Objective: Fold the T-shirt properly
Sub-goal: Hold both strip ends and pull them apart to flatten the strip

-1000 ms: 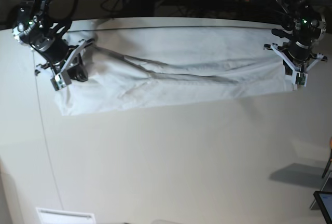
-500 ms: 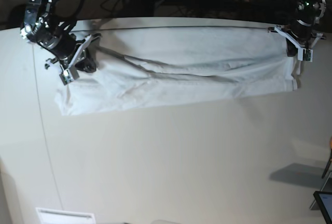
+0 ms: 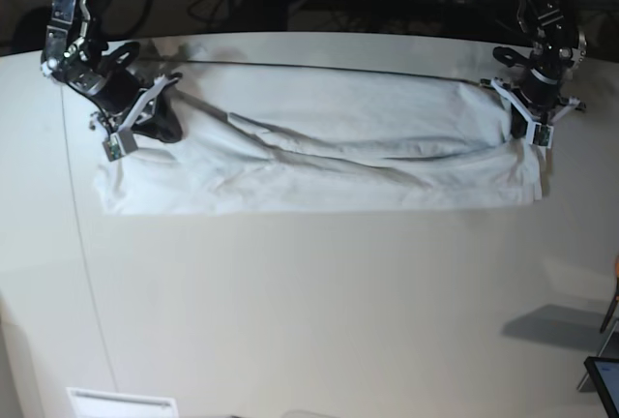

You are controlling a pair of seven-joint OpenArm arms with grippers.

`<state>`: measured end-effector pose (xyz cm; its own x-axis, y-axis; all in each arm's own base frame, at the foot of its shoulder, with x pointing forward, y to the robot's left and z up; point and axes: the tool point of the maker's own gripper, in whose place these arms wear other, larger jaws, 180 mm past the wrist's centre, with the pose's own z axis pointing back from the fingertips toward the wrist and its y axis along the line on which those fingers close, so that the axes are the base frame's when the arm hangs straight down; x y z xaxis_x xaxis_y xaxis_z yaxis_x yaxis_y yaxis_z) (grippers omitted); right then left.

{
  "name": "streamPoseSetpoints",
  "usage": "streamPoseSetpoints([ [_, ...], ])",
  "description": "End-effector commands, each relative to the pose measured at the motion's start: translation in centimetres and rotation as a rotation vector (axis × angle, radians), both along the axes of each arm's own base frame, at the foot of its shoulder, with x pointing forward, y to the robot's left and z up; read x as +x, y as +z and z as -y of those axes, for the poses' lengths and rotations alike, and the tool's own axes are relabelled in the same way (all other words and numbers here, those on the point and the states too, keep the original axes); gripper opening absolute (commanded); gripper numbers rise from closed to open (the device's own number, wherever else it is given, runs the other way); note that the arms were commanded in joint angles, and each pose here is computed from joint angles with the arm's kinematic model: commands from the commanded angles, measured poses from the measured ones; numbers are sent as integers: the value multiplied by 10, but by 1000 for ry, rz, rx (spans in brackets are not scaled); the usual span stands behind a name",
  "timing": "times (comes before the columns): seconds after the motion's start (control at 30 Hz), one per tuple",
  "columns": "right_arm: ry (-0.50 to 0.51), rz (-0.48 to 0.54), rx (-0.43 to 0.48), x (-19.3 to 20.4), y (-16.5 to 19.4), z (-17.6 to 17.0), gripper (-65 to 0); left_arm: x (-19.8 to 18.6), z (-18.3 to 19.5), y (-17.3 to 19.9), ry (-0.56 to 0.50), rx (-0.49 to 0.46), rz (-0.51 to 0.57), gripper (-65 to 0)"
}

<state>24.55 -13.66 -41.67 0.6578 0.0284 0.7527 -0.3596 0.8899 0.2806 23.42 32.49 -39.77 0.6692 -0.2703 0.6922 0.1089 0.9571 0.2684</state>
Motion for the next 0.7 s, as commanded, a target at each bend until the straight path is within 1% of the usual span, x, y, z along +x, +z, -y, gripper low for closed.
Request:
streamPoseSetpoints([
  [0.0, -34, -54, -75, -4, -13, 19, -644, 4, -3, 4, -2, 2, 14, -650],
  [0.1, -57, -44, -70, 7, -14, 25, -646, 16, -4, 5, 7, -7, 28, -650],
  [0.17, -59, -49, -91, 12, -16, 37, -646, 19, -8, 2, 8, 21, 11, -650],
  [0.23, -65, -55, -90, 16, -19, 40, -646, 20, -12, 1, 5, 56, -8, -650],
  [0.33, -68, -60, -105, 21, -21, 50, -646, 25, -17, 3, 2, 75, -10, -650],
  [0.67, -66, -56, -103, 27, -20, 49, -646, 38, -32, 20, -4, 122, 18, -650],
])
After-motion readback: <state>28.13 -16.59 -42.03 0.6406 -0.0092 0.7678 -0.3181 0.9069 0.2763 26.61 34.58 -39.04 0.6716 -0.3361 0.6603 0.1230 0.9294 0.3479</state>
